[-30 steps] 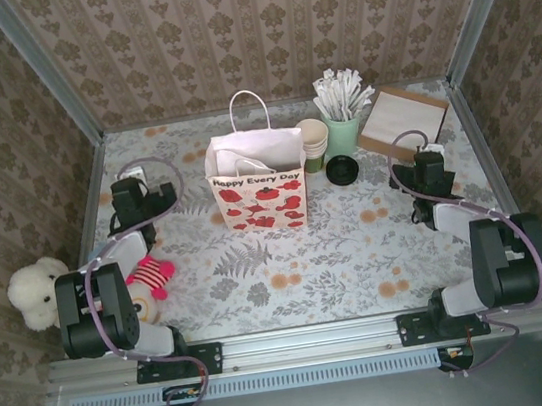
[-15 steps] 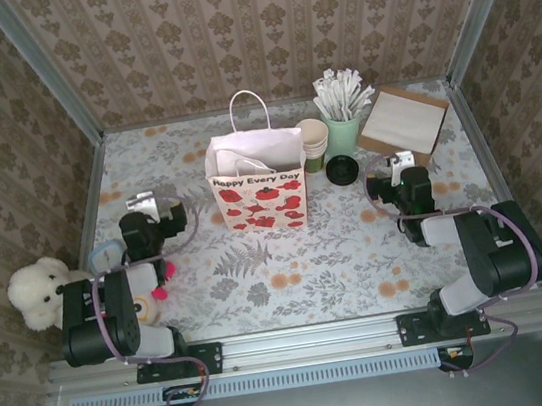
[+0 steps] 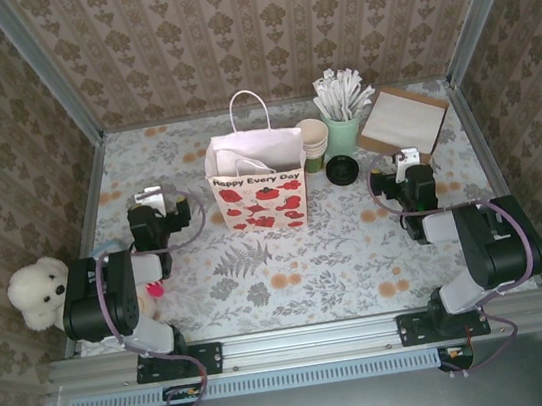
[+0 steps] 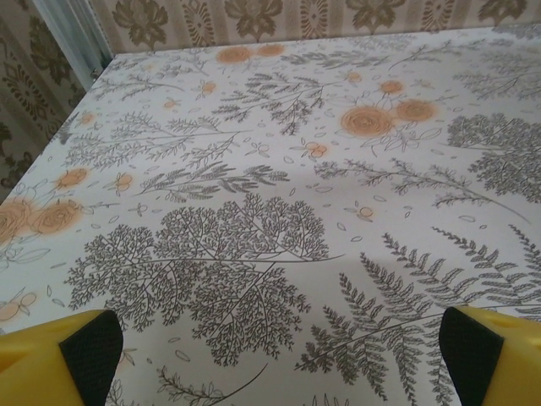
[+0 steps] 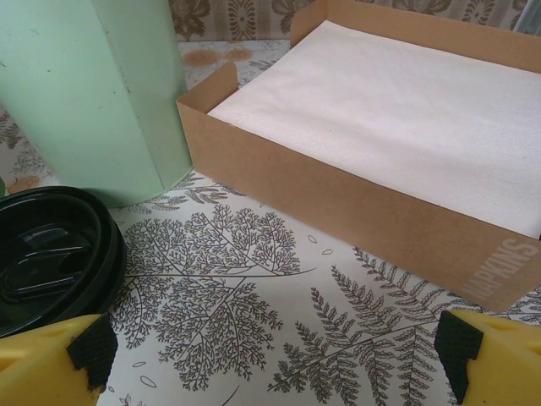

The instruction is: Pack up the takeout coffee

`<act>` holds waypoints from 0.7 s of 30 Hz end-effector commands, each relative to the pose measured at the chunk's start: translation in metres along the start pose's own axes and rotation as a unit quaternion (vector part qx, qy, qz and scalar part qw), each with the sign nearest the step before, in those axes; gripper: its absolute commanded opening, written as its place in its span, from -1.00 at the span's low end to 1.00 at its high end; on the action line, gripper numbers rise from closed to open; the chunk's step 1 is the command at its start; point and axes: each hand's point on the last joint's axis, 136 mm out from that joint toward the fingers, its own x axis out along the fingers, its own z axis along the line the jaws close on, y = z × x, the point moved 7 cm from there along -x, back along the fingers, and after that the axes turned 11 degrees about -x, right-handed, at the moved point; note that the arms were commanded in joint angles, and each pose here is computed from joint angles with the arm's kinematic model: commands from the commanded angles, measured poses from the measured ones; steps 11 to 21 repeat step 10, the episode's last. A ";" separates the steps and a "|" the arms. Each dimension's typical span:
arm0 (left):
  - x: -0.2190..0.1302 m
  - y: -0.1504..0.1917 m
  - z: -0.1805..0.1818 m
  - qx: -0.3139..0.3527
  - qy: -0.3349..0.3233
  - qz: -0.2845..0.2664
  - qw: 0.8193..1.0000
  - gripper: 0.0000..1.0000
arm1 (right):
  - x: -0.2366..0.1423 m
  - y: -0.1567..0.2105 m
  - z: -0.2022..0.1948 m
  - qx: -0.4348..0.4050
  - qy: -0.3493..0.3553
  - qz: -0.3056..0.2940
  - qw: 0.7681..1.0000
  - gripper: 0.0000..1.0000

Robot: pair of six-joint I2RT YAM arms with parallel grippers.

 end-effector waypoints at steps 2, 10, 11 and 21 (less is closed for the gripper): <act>-0.001 -0.004 0.002 0.009 -0.009 -0.007 1.000 1.00 | 0.002 -0.009 0.000 0.008 0.000 -0.019 1.000 1.00; -0.002 -0.004 0.001 0.011 -0.014 -0.009 1.000 1.00 | 0.002 -0.009 0.000 0.007 -0.002 -0.019 1.000 1.00; -0.002 -0.004 0.001 0.011 -0.014 -0.009 1.000 1.00 | 0.002 -0.009 0.000 0.007 -0.002 -0.019 1.000 1.00; -0.002 -0.004 0.001 0.011 -0.014 -0.009 1.000 1.00 | 0.002 -0.009 0.000 0.007 -0.002 -0.019 1.000 1.00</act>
